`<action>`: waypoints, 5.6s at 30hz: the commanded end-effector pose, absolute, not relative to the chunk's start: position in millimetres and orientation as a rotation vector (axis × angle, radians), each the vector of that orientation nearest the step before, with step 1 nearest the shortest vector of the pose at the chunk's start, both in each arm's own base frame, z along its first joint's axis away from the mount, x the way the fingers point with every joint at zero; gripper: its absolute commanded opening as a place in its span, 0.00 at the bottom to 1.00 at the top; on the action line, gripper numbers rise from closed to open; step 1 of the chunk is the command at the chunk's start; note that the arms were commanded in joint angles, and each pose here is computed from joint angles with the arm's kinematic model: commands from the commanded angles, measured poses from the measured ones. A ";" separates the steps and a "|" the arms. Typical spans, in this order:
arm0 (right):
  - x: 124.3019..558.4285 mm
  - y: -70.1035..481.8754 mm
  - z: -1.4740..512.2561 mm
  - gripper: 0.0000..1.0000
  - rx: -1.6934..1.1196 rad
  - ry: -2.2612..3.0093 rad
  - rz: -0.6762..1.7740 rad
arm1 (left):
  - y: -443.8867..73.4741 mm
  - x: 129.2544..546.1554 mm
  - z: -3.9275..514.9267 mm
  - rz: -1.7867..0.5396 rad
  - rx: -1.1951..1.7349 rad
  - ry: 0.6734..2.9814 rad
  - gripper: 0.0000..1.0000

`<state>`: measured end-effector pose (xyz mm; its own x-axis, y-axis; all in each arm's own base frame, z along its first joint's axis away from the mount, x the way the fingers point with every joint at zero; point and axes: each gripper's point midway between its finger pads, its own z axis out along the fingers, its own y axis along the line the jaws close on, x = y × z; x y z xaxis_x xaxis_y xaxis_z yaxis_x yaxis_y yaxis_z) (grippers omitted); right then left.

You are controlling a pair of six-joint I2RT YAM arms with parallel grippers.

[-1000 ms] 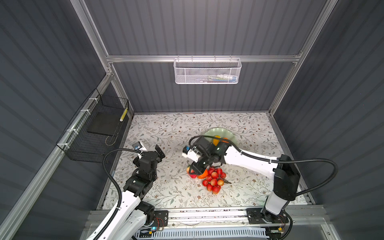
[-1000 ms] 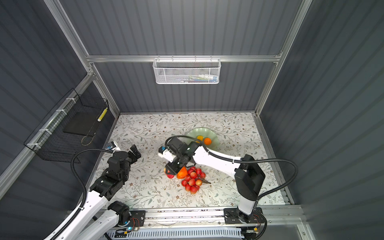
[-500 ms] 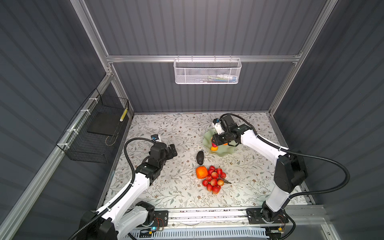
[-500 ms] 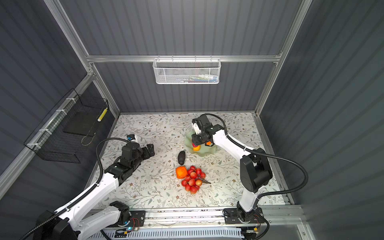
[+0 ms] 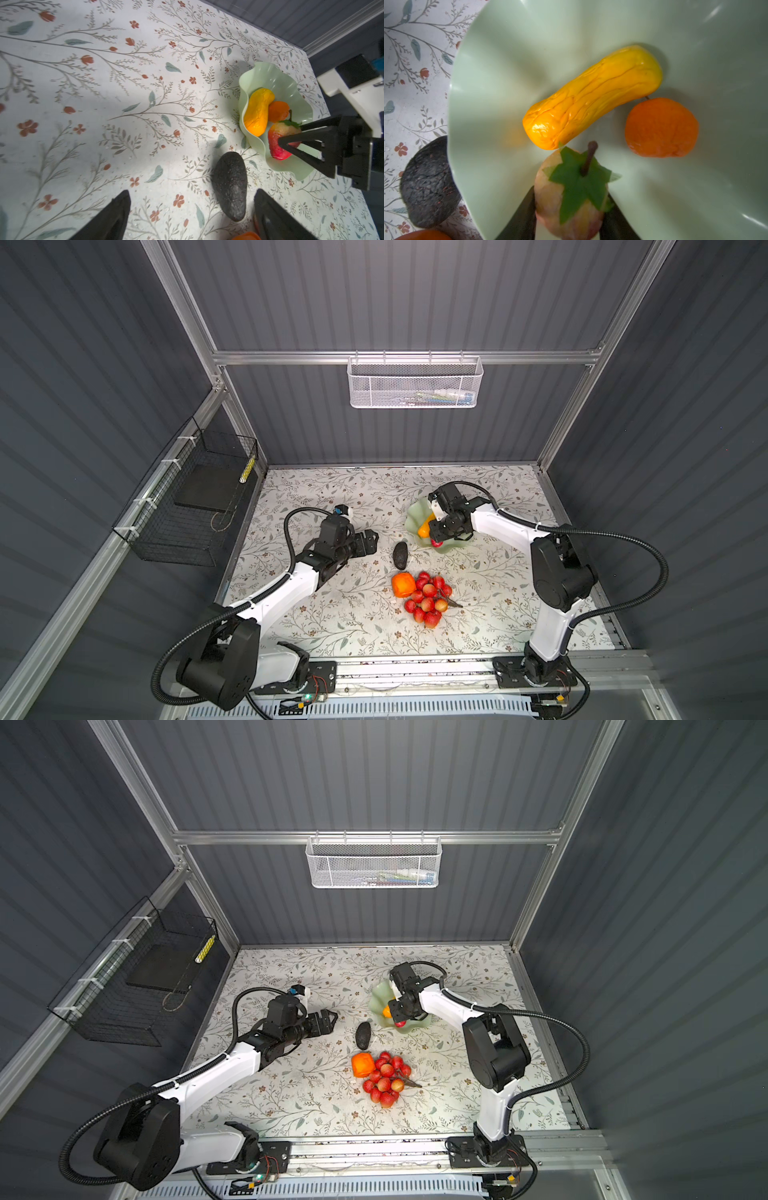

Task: Place and organize the fake fruits in the fruit bowl
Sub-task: 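Drop the peach into the bowl while the left gripper reaches for the avocado, then grasp the dark avocado with the left gripper while the right gripper withdraws, then carry the avocado into the bowl and release it, then grasp the orange persimmon with the right gripper while the left gripper withdraws, then carry the persimmon into the bowl and release it on top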

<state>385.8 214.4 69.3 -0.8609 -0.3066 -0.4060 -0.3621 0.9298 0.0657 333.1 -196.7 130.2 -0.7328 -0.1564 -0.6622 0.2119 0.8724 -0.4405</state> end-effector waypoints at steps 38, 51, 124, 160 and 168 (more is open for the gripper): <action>389.5 146.1 263.5 0.99 -0.048 2.040 0.349 | -269.2 336.1 59.1 -0.467 0.377 2.569 0.29; 389.5 128.6 272.2 0.99 0.056 1.984 0.417 | -305.6 378.5 174.0 -0.449 0.671 2.291 0.29; 238.3 357.9 76.4 0.48 -0.929 2.704 0.559 | -16.1 306.2 208.1 0.048 -0.557 1.821 1.00; 451.7 223.5 150.5 0.73 -0.254 2.428 0.459 | -188.5 339.6 233.2 -0.597 0.334 1.957 0.90; 380.2 191.5 173.4 0.78 -0.215 2.370 0.501 | -196.7 353.9 232.5 -0.602 0.348 1.934 0.90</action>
